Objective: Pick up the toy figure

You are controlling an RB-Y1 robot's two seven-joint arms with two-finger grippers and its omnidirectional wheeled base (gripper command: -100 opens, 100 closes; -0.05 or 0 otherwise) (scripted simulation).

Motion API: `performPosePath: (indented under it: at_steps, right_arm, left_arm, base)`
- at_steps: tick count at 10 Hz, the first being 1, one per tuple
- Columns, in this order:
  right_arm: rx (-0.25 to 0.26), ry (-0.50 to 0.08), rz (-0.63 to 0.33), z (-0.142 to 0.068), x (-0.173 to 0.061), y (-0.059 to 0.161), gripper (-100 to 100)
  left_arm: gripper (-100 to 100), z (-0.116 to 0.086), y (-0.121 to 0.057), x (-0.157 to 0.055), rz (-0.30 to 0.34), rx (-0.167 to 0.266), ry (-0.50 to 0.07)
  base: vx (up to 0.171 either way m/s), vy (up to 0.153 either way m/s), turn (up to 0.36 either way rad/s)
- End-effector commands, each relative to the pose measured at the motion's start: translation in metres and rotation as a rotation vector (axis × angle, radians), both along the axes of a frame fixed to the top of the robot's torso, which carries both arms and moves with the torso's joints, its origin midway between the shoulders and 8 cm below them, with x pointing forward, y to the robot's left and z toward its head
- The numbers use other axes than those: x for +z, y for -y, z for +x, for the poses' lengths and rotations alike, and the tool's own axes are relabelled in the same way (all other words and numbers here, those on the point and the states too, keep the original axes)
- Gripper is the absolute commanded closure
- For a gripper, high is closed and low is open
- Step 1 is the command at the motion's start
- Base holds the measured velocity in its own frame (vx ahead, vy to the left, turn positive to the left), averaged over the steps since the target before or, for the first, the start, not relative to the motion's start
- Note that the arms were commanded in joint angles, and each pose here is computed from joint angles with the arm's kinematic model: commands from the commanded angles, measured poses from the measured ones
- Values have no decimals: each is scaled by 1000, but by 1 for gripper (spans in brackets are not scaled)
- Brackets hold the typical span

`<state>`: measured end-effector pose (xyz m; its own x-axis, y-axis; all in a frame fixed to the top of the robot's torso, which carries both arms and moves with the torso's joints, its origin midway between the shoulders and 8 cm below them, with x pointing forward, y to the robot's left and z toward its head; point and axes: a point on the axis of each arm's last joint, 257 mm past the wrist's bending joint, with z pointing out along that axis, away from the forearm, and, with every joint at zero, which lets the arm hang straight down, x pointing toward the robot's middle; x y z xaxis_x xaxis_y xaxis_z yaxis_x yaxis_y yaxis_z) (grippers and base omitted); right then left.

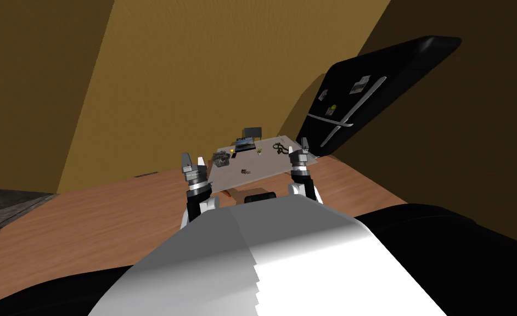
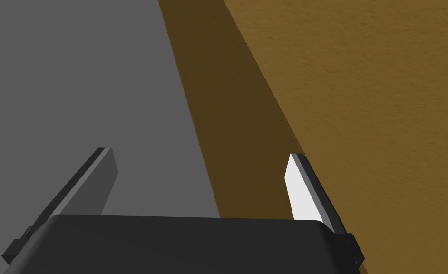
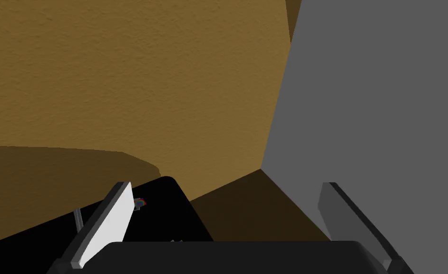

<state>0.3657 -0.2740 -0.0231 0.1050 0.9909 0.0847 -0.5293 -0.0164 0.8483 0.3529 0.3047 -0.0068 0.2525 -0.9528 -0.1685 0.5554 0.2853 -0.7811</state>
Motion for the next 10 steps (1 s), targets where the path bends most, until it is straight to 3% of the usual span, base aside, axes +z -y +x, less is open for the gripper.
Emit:
performPosePath:
  at_steps: [1,5,10]
  right_arm:
    - [0,0,0,0,0,0,0]
    - [0,0,0,0,0,0,0]
    - [0,0,0,0,0,0,0]
  left_arm:
    - [-100,4,0,-11,9,-20,-33]
    - [-100,15,-6,-49,-6,-54,-134]
    - [-100,23,-23,-122,-75,-81,-319]
  base:
    - [-7,-27,-78]
    - [-17,-60,-120]
    - [-14,-93,-171]
